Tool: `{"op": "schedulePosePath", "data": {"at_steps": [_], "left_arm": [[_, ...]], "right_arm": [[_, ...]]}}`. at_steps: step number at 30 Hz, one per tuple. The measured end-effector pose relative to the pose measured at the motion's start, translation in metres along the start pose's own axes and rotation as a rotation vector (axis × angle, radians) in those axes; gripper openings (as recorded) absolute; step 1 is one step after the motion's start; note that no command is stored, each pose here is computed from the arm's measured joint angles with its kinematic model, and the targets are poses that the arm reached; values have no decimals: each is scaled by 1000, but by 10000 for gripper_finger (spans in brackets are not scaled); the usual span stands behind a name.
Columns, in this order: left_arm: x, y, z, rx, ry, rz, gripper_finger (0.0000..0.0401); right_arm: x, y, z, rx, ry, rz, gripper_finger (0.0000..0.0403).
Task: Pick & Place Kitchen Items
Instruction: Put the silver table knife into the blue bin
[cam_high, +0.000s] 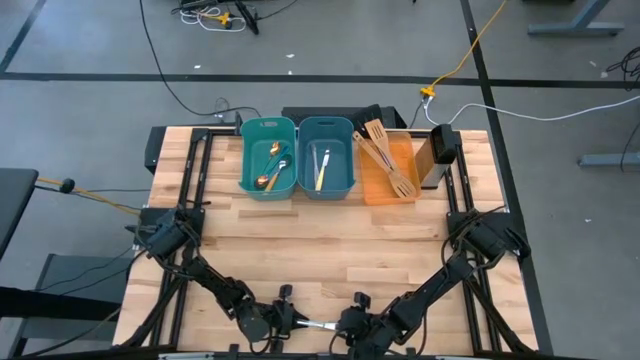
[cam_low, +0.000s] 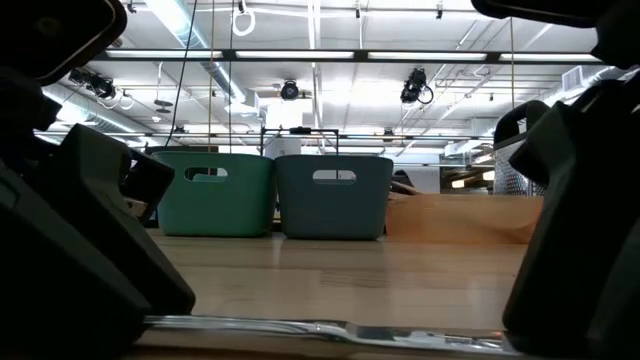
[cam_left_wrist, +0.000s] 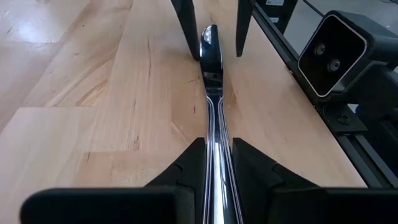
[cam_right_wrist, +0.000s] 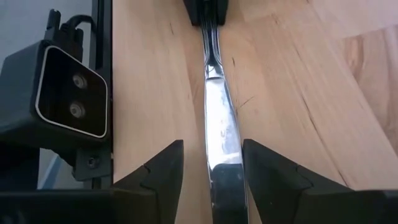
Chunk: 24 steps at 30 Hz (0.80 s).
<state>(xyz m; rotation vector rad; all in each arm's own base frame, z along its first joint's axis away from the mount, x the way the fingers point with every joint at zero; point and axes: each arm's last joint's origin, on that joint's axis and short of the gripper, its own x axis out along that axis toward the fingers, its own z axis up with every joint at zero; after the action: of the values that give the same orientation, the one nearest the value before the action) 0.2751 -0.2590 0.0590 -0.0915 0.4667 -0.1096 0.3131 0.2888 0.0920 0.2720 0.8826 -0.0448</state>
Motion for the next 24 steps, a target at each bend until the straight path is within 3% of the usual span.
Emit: {"op": "schedulePosePath", "data": {"at_steps": [24], "left_arm": [[0,-1,4,17,-47,-6,69]], "right_arm": [[3,-2,-6,11,36,-17,178]]}}
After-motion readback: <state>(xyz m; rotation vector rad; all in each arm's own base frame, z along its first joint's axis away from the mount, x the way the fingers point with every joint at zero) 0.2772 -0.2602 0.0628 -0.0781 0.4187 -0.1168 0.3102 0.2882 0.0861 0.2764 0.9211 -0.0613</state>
